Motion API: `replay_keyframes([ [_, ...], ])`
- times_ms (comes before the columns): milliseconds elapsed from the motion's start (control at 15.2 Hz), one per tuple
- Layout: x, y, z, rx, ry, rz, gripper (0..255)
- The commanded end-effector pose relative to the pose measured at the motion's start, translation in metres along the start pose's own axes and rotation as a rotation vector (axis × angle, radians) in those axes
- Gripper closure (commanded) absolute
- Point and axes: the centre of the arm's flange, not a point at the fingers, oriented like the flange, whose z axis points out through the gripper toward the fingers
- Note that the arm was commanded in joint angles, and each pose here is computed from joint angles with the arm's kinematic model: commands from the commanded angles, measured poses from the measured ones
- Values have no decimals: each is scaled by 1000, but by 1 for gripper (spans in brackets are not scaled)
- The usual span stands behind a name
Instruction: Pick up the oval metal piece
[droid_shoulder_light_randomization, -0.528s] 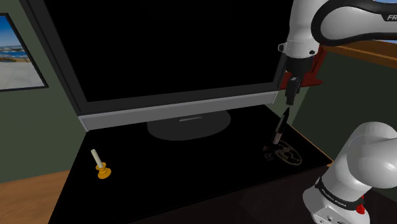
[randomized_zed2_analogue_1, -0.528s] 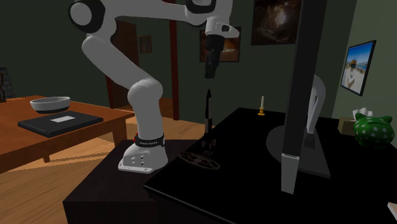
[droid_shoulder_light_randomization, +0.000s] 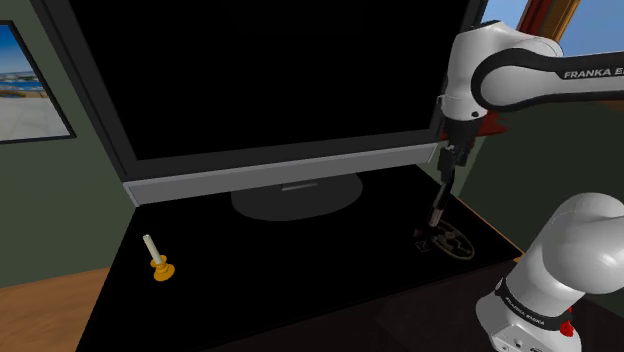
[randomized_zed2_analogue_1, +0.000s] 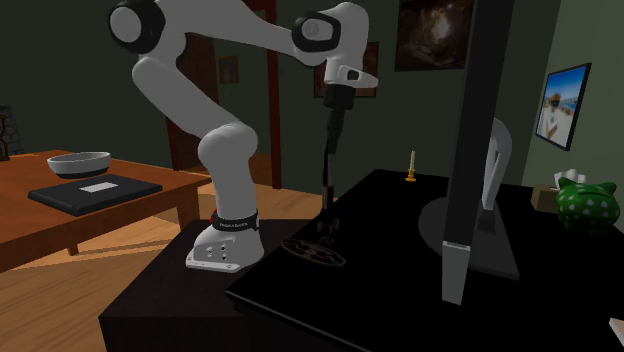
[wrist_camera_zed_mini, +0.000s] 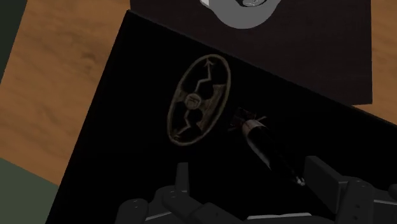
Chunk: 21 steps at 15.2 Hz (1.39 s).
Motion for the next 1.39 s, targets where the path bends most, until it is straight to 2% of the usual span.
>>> replay_keyframes([
  [0, 6, 7, 26, 3, 2, 54, 0],
  [1056, 29, 78, 222, 28, 7, 473, 0],
  [1320, 32, 75, 243, 28, 7, 473, 0],
])
